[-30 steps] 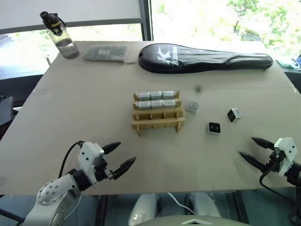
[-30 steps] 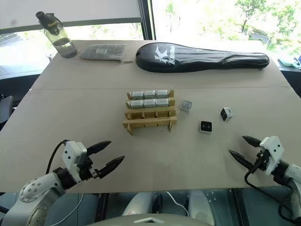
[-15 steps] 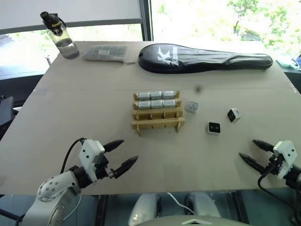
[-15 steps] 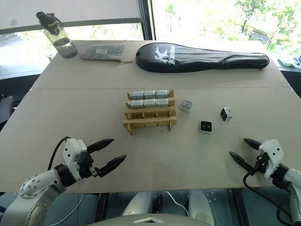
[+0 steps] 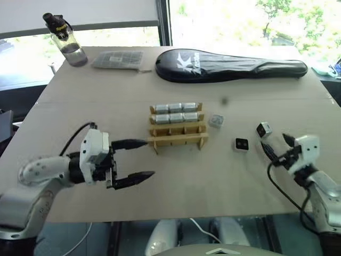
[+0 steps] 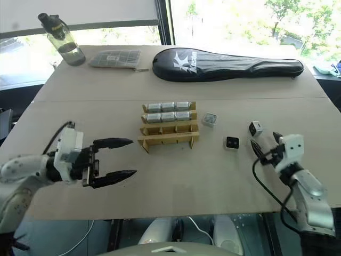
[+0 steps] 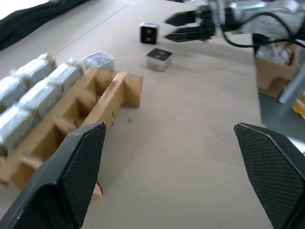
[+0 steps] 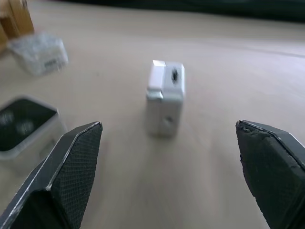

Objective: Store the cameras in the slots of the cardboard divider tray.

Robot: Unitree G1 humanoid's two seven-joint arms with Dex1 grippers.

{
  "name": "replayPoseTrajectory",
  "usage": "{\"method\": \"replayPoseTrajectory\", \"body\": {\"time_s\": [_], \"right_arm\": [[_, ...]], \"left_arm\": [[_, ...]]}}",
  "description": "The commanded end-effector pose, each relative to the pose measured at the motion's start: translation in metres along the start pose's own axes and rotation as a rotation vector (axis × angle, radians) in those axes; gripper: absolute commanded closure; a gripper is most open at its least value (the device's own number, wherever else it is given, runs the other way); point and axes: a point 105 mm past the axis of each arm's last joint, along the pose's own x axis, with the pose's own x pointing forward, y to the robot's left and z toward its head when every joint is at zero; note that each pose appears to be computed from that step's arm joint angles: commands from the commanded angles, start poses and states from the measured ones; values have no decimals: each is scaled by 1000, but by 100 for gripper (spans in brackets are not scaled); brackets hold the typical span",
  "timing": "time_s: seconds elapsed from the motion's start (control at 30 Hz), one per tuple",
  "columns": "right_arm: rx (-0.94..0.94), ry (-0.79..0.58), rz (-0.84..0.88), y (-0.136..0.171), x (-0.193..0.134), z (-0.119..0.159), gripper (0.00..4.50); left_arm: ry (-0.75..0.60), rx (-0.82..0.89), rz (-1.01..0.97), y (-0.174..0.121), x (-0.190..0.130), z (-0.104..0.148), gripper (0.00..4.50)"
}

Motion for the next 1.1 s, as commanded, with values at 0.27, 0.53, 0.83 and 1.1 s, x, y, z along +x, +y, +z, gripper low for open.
{"method": "replayPoseTrajectory", "body": {"time_s": [0.27, 0.53, 0.83, 1.1], "right_arm": [[27, 13, -117, -13, 22, 9, 27], [-5, 11, -131, -17, 21, 9, 332], [47, 5, -97, -14, 24, 11, 382], [-5, -128, 188, 32, 55, 60, 383]], "left_arm": [[33, 212, -25, 16, -5, 15, 1], [15, 211, 5, 22, -7, 11, 0], [35, 208, 72, 33, -21, 4, 0], [54, 192, 141, 38, -37, -3, 0]]}}
